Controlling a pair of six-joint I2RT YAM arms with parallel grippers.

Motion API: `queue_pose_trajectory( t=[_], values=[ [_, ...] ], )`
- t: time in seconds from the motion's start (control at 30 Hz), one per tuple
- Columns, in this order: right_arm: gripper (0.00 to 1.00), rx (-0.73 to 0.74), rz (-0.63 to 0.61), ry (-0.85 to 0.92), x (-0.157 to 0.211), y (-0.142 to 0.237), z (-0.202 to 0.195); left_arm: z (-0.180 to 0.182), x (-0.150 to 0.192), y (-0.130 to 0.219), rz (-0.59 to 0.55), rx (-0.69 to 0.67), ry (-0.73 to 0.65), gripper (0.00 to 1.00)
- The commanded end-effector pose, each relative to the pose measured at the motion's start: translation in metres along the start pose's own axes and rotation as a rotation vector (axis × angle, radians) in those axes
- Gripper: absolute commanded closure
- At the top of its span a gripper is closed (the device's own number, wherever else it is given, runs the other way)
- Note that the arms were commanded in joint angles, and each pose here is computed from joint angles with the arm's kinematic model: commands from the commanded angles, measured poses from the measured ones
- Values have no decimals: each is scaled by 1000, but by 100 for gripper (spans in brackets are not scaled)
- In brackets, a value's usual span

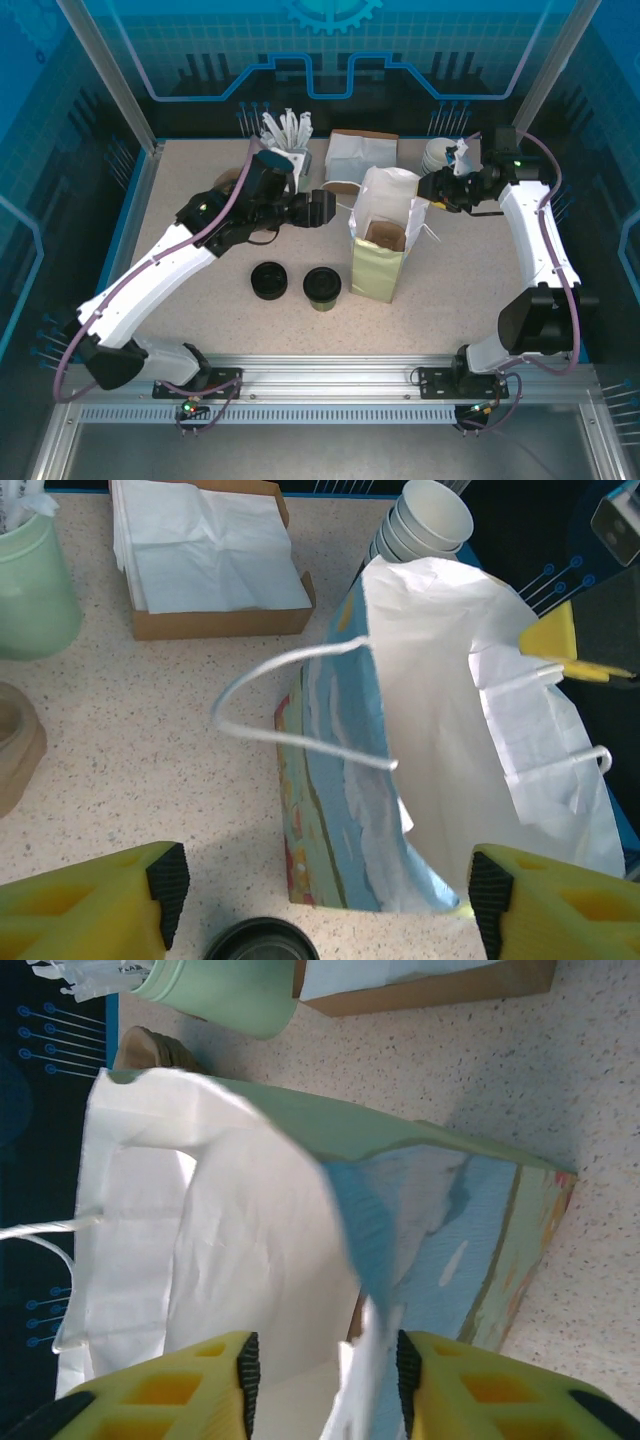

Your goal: Pack the takeout coffee

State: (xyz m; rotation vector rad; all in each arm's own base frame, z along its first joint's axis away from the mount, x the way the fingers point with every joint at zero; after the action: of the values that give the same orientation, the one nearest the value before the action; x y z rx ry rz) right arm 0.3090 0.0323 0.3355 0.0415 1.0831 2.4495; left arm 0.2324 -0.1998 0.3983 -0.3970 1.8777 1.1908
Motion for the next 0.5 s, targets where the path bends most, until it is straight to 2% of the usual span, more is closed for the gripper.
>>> queue_pose_trajectory(
  t=[0.0,0.13,0.23,0.47],
  values=[
    [54,58,-30,47,11,18,14,7,12,18,-3,-21,-24,18],
    [46,128,-85,71,24,39,23,10,30,28,16,-21,-10,11],
    [42,172,-128,79,36,55,27,6,45,28,55,-28,-14,2],
    [40,168,-183,72,72,80,23,-18,78,19,128,-33,-115,1]
  ],
)
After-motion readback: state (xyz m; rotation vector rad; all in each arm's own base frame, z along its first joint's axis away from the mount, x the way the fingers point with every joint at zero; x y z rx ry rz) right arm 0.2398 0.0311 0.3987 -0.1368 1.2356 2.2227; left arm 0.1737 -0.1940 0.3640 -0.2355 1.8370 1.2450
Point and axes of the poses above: each hand's point on the last joint's axis, 136 mm out from that joint toward the fingers, its own y axis back along the fingers, its own z axis along the line the jaws close on, x = y × z, the point moved 10 cm from there along y, back along the fingers, and after that the axes turned 15 degrees about -y, right-handed, at the moved point
